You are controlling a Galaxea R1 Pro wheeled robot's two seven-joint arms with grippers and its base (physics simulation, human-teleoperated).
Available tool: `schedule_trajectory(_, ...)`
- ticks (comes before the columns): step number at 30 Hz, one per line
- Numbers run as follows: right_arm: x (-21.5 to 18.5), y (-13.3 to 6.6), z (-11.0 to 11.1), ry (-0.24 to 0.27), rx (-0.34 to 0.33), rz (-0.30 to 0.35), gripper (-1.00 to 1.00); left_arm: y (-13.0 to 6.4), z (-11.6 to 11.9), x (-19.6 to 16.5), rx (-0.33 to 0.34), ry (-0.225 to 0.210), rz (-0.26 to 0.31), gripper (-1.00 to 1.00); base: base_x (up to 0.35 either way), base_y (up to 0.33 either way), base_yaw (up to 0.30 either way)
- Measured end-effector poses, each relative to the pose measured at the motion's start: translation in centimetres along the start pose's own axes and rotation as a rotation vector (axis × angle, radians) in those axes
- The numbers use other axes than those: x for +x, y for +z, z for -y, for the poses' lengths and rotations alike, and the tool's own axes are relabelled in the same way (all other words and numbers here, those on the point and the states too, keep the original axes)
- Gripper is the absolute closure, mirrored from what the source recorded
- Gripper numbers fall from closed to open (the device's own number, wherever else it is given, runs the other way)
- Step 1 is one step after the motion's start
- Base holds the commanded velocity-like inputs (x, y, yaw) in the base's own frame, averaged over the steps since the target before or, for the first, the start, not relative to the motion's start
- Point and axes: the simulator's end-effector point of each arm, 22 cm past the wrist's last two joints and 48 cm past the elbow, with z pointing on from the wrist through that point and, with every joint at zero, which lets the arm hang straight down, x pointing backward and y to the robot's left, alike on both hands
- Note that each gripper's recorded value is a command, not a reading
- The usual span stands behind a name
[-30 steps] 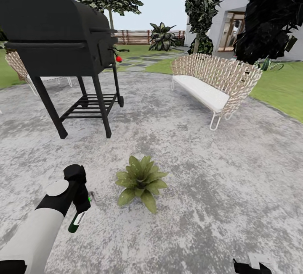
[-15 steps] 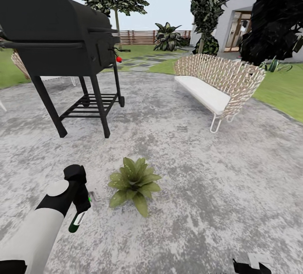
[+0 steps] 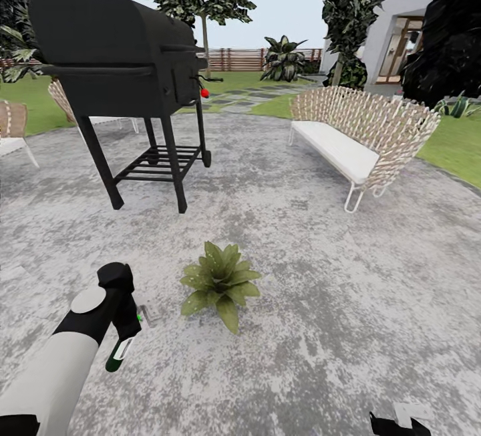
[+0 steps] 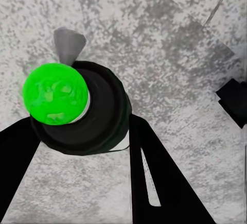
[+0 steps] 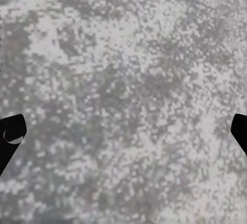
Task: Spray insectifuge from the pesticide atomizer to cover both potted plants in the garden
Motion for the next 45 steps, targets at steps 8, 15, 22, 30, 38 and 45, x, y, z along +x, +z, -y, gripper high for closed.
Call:
schedule_trajectory(8, -0.1, 0.0, 0.2, 0.000, 0.004, 0.002, -1.00, 1.3, 1.2, 0.7, 0.055, -0.040, 0.012, 1.00, 0.077, -0.029, 0.180)
schedule_trajectory(15, -0.1, 0.0, 0.7, -0.003, 0.010, 0.002, -1.00, 1.7, 1.7, 0.6, 0.071, -0.040, 0.010, 1.00, 0.273, -0.145, 0.013)
schedule_trajectory(22, 0.0, 0.0, 0.1, 0.003, 0.004, 0.000, -1.00, 1.7, 1.6, 0.7, 0.072, -0.042, 0.009, 1.00, 0.180, -0.204, 0.000)
schedule_trajectory(30, 0.0, 0.0, 0.0, 0.002, 0.002, -0.001, -1.00, 1.7, 1.5, 0.9, 0.071, -0.046, 0.008, 1.00, 0.002, -0.269, 0.128)
schedule_trajectory(38, 0.1, 0.0, -0.1, 0.001, 0.000, -0.002, -1.00, 1.7, 1.4, 1.0, 0.070, -0.048, 0.007, 1.00, 0.000, -0.271, 0.273)
schedule_trajectory(45, 0.1, 0.0, -0.2, 0.001, 0.000, -0.002, -1.00, 1.7, 1.3, 1.1, 0.070, -0.051, 0.006, 1.00, 0.000, -0.271, 0.259)
